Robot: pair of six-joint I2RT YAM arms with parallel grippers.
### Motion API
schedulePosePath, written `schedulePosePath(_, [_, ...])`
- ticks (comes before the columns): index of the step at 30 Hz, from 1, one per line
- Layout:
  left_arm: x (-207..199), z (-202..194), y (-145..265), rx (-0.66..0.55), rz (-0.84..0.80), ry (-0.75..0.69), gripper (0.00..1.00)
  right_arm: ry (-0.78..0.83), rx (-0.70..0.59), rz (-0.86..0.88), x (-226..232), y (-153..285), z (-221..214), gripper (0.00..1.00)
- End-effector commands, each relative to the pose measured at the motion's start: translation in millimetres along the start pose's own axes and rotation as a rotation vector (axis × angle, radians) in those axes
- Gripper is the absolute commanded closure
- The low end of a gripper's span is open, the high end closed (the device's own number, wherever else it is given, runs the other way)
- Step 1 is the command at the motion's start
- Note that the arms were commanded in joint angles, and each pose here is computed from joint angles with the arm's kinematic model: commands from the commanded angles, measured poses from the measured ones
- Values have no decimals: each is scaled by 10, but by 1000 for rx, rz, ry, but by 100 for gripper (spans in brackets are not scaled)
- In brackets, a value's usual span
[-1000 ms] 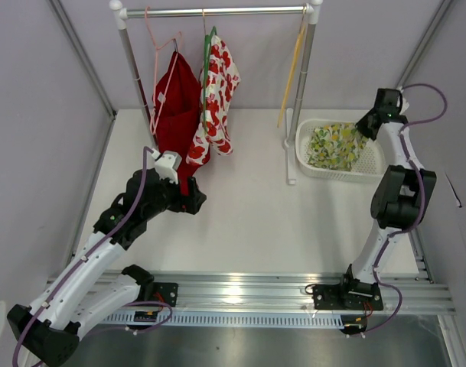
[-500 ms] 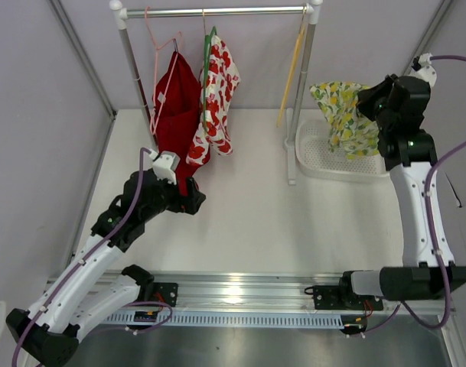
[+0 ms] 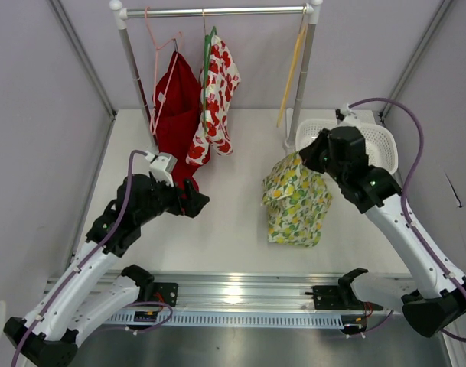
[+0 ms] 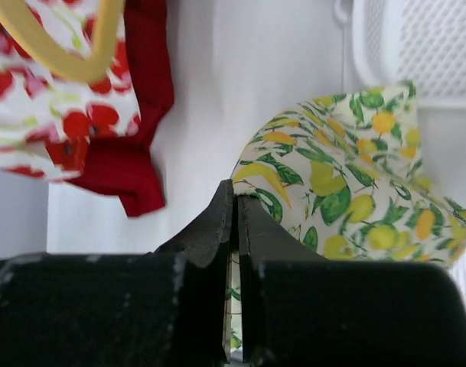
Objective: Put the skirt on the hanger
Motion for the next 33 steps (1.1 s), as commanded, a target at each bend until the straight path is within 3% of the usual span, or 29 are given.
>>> schedulePosePath(1, [-108, -14, -17, -28, -80, 73, 1, -9, 24, 78, 169, -19, -147, 100])
schedulePosePath(7, [-101, -146, -114, -8, -87, 138, 1, 93, 170, 324, 738, 76, -470, 100])
schedulePosePath(11, [-80, -116, -140, -14, -65, 153, 1, 186, 240, 537, 1186, 361, -521, 100])
schedulePosePath(14, [-63, -99, -154, -13, -47, 160, 1, 257, 288, 609, 1287, 480, -595, 100])
schedulePosePath(16, [-47, -104, -171, -12, -35, 166, 1, 311, 318, 567, 1181, 451, -684, 100])
schedulePosePath(19, [-18, -152, -217, 13, -17, 175, 1, 349, 385, 371, 791, 243, -884, 100])
schedulePosePath(23, [20, -223, -269, 36, 7, 194, 1, 290, 433, 134, 89, -19, -1054, 98])
schedulePosePath(28, [27, -323, -356, 65, 1, 228, 1, 213, 469, -114, -766, -277, -1215, 77])
schedulePosePath(29, [32, -348, -379, 72, 2, 234, 1, 205, 472, -132, -832, -306, -1236, 68])
schedulePosePath(31, [38, -399, -403, 86, 4, 245, 1, 207, 460, -200, -978, -384, -1240, 62])
schedulePosePath(32, [54, -437, -422, 97, 14, 254, 1, 216, 465, -214, -995, -393, -1257, 51])
schedulePosePath(33, [59, -450, -434, 98, 18, 257, 1, 217, 465, -218, -992, -404, -1267, 46])
Point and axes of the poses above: each gripper's point midway between its finger pads, its own y axis back along the fingers, its own x axis along the line the jaws close on, z = x × y, the point moved 5 cm from there along y, back along the fingers, and after that the axes turned 7 degrees about -y, right-handed, at the moved point
